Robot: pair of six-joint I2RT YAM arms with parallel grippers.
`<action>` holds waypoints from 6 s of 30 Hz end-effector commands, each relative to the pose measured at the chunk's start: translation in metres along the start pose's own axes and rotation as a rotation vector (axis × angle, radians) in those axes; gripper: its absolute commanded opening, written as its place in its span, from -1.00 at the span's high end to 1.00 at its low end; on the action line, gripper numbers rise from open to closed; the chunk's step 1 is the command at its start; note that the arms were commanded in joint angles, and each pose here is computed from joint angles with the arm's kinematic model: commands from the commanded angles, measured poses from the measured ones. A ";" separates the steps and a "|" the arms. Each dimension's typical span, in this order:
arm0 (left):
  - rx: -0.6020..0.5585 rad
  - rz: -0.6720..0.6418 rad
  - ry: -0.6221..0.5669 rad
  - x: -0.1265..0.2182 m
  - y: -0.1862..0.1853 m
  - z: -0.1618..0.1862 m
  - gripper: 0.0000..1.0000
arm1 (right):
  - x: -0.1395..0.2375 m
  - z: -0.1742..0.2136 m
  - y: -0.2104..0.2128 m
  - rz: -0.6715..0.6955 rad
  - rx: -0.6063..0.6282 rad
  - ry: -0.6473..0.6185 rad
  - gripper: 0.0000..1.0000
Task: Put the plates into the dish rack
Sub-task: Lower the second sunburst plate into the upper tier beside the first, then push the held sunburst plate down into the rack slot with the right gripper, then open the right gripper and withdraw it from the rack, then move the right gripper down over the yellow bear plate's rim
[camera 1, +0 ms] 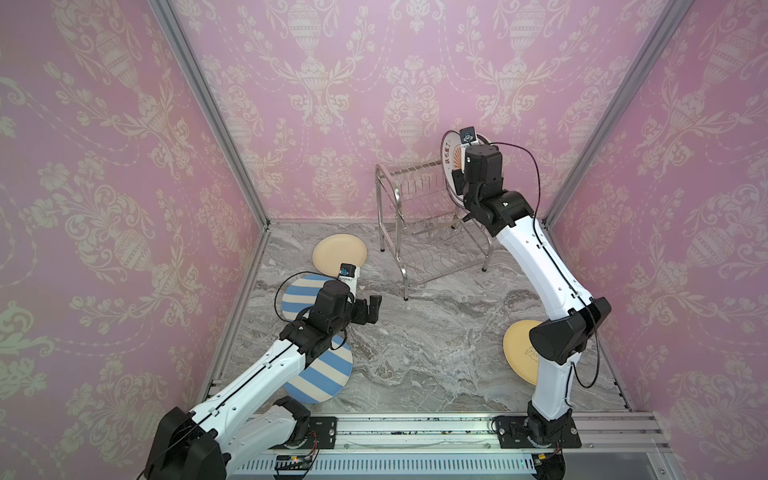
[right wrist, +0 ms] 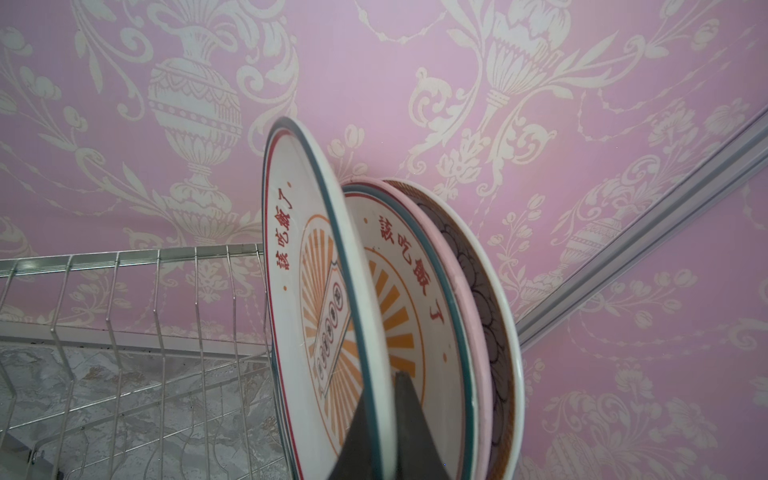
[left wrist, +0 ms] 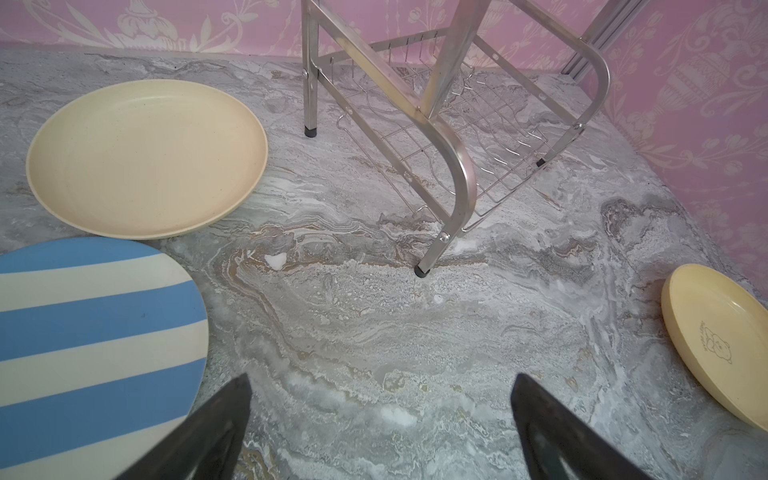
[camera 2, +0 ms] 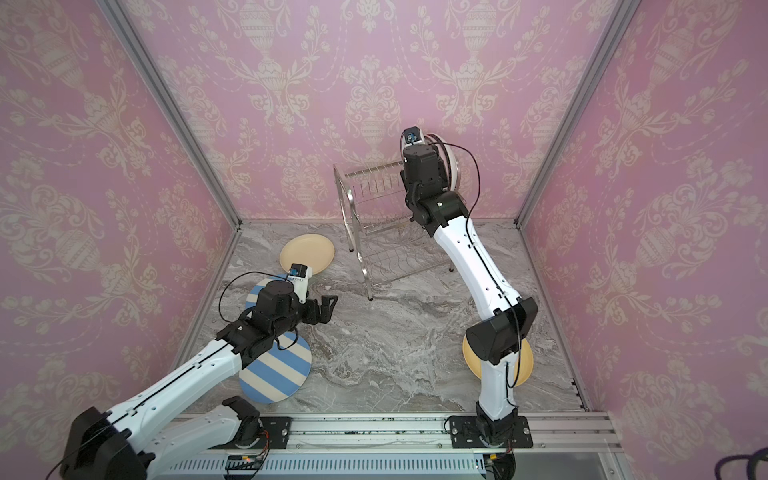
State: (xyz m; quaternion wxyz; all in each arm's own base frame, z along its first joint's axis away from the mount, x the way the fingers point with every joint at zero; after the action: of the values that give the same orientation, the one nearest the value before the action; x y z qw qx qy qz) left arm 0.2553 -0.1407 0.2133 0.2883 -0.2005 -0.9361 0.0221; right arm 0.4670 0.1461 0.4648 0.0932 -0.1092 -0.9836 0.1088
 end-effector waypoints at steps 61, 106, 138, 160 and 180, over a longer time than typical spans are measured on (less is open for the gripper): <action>0.005 -0.012 0.040 -0.001 0.007 0.010 -0.99 | 0.001 -0.004 0.022 0.018 -0.036 -0.046 1.00; 0.023 -0.002 0.037 -0.003 0.007 0.010 -0.99 | -0.002 0.004 0.001 -0.007 -0.071 0.012 0.41; 0.034 0.006 0.007 -0.001 0.005 0.003 -0.99 | 0.025 -0.039 -0.015 -0.049 -0.038 -0.075 -0.24; -0.023 -0.006 -0.038 0.005 0.005 -0.019 -0.99 | 0.155 0.065 -0.090 -0.179 -0.242 0.265 -0.68; 0.017 0.085 0.000 -0.007 -0.003 -0.002 -0.99 | 0.179 0.362 -0.070 0.011 -0.503 1.035 -0.80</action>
State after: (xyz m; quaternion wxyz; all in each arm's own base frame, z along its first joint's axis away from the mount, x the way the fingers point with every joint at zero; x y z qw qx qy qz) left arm 0.2610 -0.1463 0.2155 0.2875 -0.2318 -0.9288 0.0288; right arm 0.2050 0.0491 0.1705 0.5420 -0.1634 -0.8108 -0.1491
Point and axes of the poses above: each gripper's point midway between its finger pads, its own x axis back along the fingers, its own y axis along the line the jaws close on, z = x × y, the point moved 6 cm from there along x, back along the fingers, and after that the axes turned 7 degrees about -x, right-handed, at the moved point
